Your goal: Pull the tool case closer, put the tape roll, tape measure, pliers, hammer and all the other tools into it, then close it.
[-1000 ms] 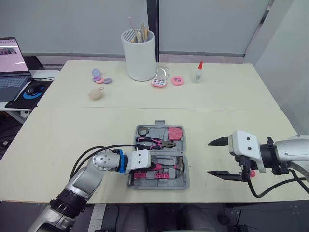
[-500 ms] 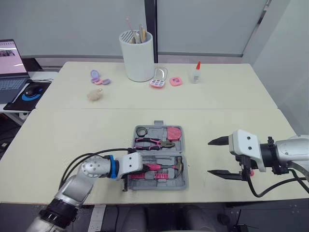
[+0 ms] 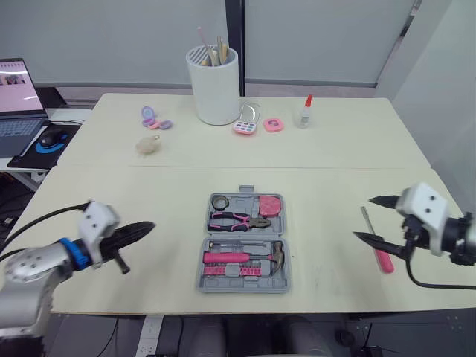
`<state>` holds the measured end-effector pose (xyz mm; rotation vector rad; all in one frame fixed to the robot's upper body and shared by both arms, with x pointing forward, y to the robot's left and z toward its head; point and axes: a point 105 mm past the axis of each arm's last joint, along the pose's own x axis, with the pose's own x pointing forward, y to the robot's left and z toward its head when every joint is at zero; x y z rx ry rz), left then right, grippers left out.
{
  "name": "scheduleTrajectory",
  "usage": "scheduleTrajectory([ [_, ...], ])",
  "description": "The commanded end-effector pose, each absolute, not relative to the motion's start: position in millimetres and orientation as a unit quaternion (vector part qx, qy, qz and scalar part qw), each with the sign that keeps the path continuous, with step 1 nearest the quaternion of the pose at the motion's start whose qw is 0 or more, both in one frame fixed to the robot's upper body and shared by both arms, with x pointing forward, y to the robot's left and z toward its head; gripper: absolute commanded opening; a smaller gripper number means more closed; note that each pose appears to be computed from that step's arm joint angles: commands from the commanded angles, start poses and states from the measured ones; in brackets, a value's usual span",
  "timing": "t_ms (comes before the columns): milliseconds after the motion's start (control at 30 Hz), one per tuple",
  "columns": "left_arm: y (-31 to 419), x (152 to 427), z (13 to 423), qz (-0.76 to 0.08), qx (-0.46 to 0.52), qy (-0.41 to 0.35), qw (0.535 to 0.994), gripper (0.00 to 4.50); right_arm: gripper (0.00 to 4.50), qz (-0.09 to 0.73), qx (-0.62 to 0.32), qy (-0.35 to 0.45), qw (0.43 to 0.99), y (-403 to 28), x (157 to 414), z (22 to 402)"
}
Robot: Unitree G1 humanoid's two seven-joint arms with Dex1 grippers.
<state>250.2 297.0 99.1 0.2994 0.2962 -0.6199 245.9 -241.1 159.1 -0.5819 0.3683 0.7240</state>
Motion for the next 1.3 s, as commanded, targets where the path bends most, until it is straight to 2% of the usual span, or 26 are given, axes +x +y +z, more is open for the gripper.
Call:
scheduleTrajectory([
  [33, 320, 225, 93, -0.245, 0.109, 0.151, 0.951, 1.19, 4.5, 0.291, -0.289, 0.197, 0.89, -283, 234, 160],
  [167, 332, 197, 76, -0.205, 0.078, 0.182, 0.958, 2.54, 4.5, 0.269, -0.286, 0.246, 0.886, -314, 214, 143],
  [367, 337, 170, 62, -0.187, 0.056, 0.21, 0.958, 4.46, 4.5, 0.268, -0.285, 0.275, 0.878, -331, 203, 134],
  [600, 341, 166, 57, -0.178, 0.061, 0.217, 0.958, 4.46, 4.5, 0.279, -0.286, 0.284, 0.872, -334, 204, 133],
  [700, 330, 173, 62, -0.207, 0.084, 0.216, 0.95, 4.46, 4.5, 0.282, -0.272, 0.281, 0.876, -330, 208, 134],
  [933, 253, 211, 106, -0.355, 0.111, 0.146, 0.917, 4.46, 4.5, 0.25, -0.227, 0.257, 0.905, -310, 228, 125],
  [1033, 221, 218, 122, -0.421, 0.121, 0.12, 0.891, 4.46, 4.5, 0.225, -0.209, 0.261, 0.915, -303, 237, 114],
  [1133, 181, 219, 140, -0.512, 0.137, 0.083, 0.844, 4.46, 4.5, 0.19, -0.186, 0.264, 0.927, -294, 251, 98],
  [1300, 154, 218, 153, -0.573, 0.145, 0.051, 0.805, 4.46, 4.5, 0.151, -0.151, 0.273, 0.938, -288, 266, 86],
])
